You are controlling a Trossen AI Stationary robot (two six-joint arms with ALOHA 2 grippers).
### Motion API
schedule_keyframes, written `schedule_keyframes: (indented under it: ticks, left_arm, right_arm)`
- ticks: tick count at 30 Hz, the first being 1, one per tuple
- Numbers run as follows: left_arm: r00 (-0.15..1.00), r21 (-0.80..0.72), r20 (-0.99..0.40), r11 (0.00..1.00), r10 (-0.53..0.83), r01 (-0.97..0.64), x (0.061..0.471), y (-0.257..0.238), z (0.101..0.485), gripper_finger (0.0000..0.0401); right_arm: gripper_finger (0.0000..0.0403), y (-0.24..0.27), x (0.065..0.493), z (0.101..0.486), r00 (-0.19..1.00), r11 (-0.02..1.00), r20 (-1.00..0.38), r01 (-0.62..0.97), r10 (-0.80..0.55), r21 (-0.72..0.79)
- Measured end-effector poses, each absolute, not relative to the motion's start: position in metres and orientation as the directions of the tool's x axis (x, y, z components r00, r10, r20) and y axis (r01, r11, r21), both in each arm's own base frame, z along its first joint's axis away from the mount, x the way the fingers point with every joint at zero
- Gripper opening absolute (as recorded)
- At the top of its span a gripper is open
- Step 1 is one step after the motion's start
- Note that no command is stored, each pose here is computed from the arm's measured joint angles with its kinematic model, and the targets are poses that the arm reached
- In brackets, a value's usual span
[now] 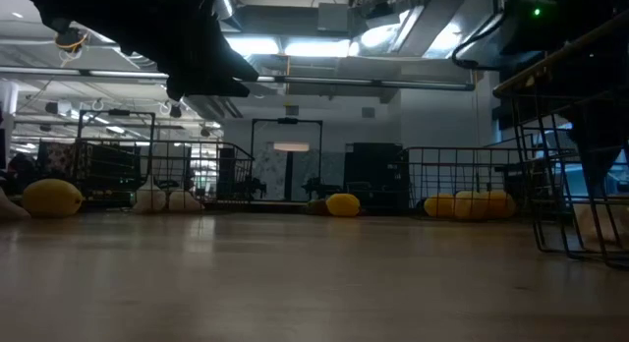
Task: Sort produce into baskets
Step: Put the white garlic into the top left wire basket
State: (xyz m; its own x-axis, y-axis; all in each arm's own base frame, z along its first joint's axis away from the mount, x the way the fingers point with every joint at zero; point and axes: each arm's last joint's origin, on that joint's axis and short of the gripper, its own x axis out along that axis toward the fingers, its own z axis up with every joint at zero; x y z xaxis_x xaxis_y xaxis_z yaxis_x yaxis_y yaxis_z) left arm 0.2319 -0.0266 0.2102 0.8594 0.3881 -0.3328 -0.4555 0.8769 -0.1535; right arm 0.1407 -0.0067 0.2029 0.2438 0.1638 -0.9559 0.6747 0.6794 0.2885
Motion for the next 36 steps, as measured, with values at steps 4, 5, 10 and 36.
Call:
schedule_keyframes:
  ticks: [4, 5, 10, 36]
  left_arm:
    - [0.858, -0.146, -0.332, 0.878, 0.391, -0.456, 0.232, -0.026, 0.210, 0.0204]
    - [0.858, -0.142, -0.332, 0.878, 0.393, -0.457, 0.232, -0.026, 0.210, 0.0204]
    - [0.857, -0.137, -0.331, 0.878, 0.395, -0.458, 0.232, -0.026, 0.210, 0.0203]
    - [0.851, -0.135, -0.328, 0.871, 0.410, -0.472, 0.232, -0.026, 0.210, 0.0203]
  right_arm:
    - [0.0237, -0.006, 0.145, 0.193, 0.298, 0.686, -0.932, 0.636, 0.206, 0.354]
    - [0.0237, -0.005, 0.145, 0.191, 0.303, 0.692, -0.928, 0.624, 0.215, 0.364]
    - [0.0237, -0.004, 0.144, 0.184, 0.304, 0.699, -0.918, 0.598, 0.254, 0.392]
    - [0.0237, -0.005, 0.166, 0.150, 0.325, 0.733, -0.904, 0.538, 0.276, 0.417]
